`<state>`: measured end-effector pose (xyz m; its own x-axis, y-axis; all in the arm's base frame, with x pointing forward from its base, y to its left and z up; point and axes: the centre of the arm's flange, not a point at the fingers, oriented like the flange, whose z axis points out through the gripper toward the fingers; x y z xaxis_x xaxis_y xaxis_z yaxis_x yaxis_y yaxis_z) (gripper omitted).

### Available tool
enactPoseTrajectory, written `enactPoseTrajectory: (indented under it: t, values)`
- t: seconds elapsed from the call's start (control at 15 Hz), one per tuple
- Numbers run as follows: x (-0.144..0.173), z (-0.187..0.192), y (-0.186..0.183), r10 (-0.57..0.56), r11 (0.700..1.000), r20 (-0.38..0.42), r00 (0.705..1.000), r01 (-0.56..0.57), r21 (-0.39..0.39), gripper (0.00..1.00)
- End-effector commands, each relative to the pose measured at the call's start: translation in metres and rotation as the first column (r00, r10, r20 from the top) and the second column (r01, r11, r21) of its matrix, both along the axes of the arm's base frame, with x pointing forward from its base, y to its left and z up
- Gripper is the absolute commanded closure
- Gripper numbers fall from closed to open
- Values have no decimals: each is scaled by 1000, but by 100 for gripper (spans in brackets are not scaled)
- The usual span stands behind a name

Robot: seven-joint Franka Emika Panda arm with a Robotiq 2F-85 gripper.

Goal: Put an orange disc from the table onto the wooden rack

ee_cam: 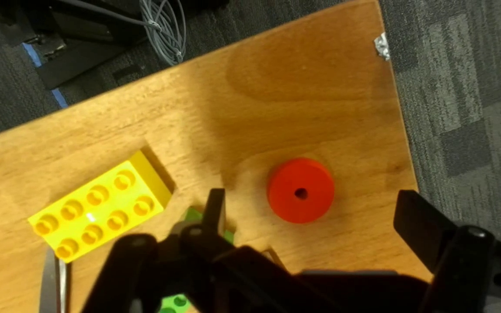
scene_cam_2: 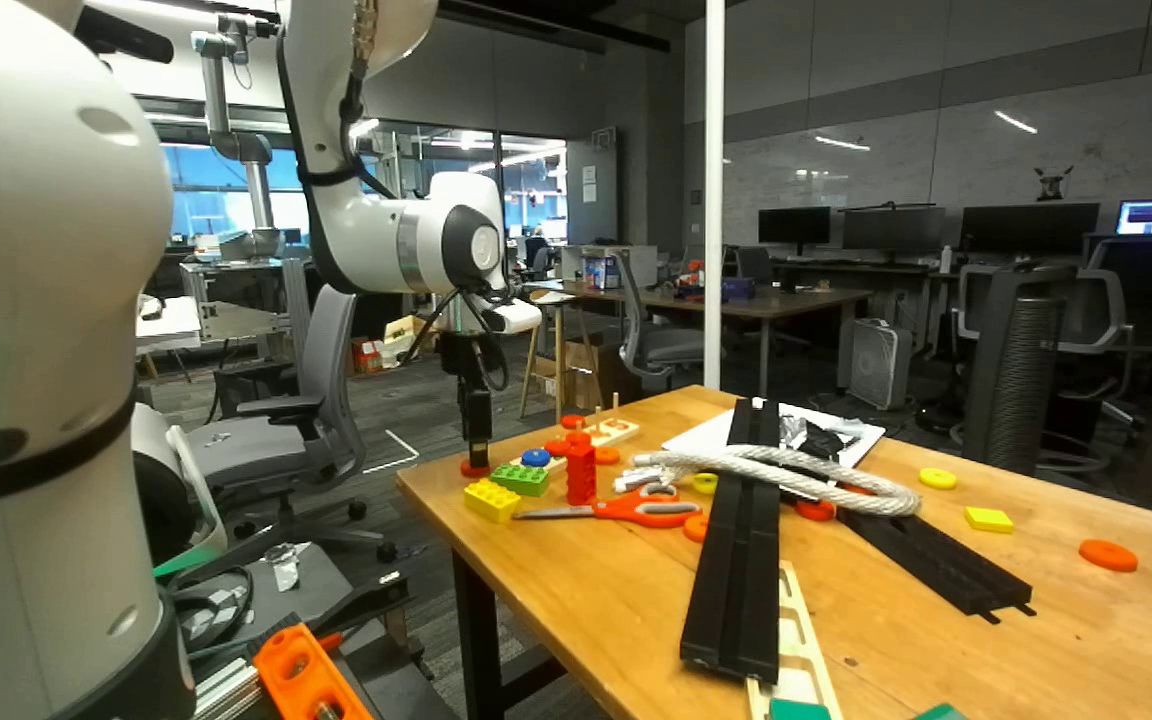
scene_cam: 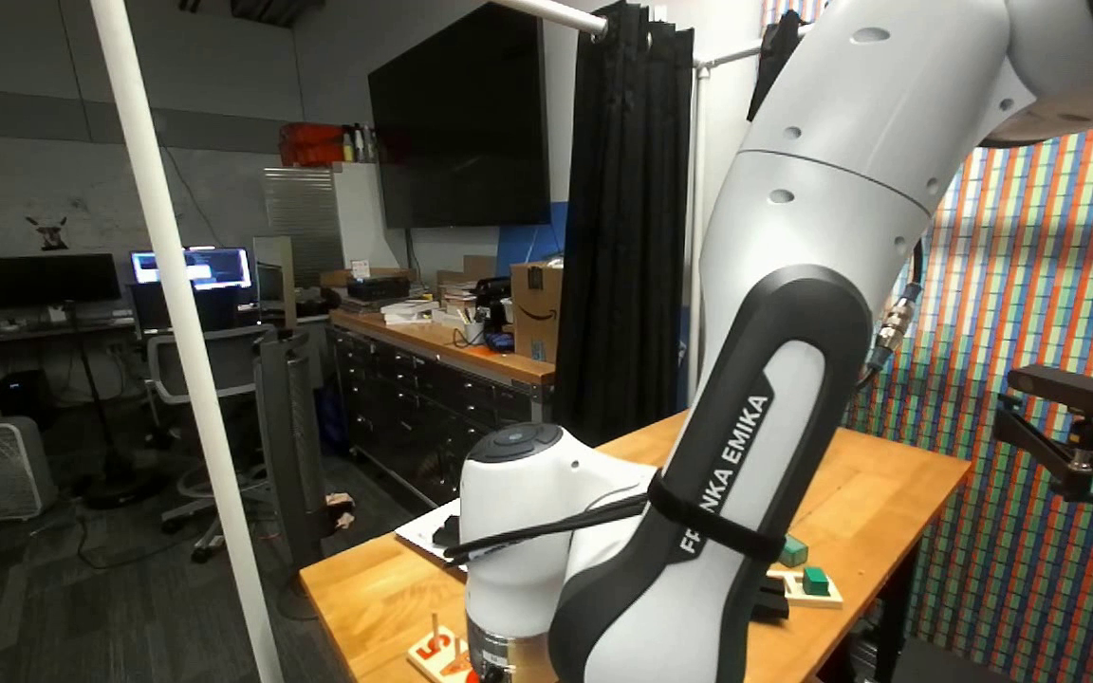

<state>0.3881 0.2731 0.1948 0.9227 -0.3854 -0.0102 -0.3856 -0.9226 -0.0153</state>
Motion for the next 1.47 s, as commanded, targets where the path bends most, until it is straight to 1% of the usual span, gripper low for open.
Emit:
enactPoseTrajectory:
  t: [0.0,1.07,1.4]
  values:
    - [7,-3,4,-10,1000,6,1000,10,23,0]
    - [13,-15,-6,-24,998,-27,999,26,58,0]
    - [13,-15,-9,-20,997,-16,1000,21,75,0]
